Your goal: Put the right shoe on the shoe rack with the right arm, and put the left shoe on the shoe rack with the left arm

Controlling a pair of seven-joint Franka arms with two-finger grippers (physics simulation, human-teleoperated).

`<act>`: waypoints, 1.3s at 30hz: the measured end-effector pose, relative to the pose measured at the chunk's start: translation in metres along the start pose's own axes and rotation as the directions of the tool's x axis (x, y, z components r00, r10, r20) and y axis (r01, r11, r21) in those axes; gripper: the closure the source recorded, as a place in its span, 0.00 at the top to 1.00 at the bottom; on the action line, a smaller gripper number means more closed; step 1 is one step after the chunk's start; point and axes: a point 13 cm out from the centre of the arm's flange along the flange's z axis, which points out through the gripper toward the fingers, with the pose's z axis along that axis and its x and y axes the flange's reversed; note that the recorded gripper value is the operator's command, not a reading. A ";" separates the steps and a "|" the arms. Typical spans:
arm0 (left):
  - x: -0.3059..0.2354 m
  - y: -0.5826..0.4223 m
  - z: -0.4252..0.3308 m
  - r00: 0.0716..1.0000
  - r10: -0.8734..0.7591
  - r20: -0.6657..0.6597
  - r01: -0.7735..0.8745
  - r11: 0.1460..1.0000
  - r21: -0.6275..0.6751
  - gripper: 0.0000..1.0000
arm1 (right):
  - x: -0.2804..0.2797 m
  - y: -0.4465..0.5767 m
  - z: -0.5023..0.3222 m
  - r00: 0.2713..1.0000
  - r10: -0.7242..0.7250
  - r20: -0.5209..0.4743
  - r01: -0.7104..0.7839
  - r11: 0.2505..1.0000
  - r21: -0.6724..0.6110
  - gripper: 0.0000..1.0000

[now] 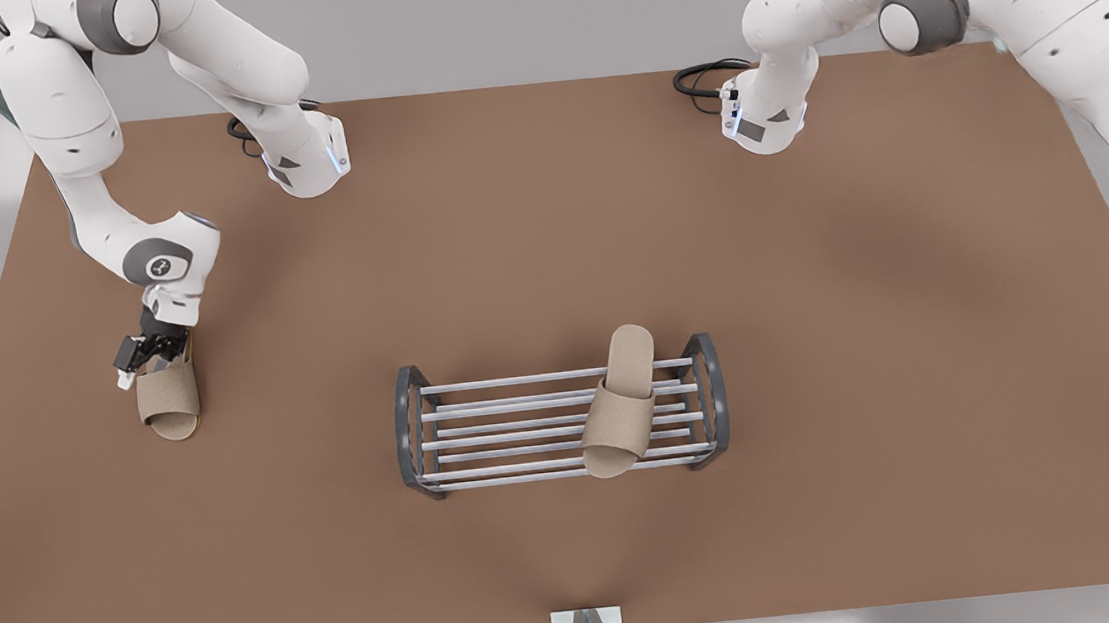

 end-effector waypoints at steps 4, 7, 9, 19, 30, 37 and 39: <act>-0.265 -0.104 -0.012 0.978 -0.077 0.195 -0.039 0.846 0.532 1.00 | -0.001 -0.004 0.008 1.000 0.021 -0.001 -0.021 1.000 0.008 1.00; -0.208 -0.155 -0.054 0.949 -0.268 -0.167 0.305 0.644 0.702 1.00 | -0.001 -0.006 0.012 0.999 0.034 -0.001 -0.034 0.999 0.013 0.94; -0.248 -0.206 -0.076 0.925 -0.236 -0.299 0.381 0.530 0.758 1.00 | -0.002 -0.006 0.013 0.999 0.042 -0.001 -0.042 0.999 0.014 0.70; -0.313 -0.354 -0.109 0.628 -0.162 -0.761 0.757 0.356 0.548 1.00 | -0.009 -0.033 0.009 0.997 0.072 0.016 -0.073 0.996 0.054 0.21; -0.333 -0.354 -0.120 0.135 -0.287 -0.948 0.986 0.131 0.101 1.00 | -0.180 -0.238 -0.075 0.935 0.091 0.344 -0.192 0.944 0.270 0.21; -0.334 -0.352 -0.120 -0.065 -0.315 -0.947 0.994 0.065 -0.089 1.00 | -0.347 -0.300 -0.209 0.774 0.035 0.632 -0.172 0.973 0.156 0.21; -0.334 -0.351 -0.119 -0.109 -0.319 -0.941 0.990 0.050 -0.131 1.00 | -0.386 -0.296 -0.248 0.722 0.017 0.692 -0.139 0.983 0.120 0.21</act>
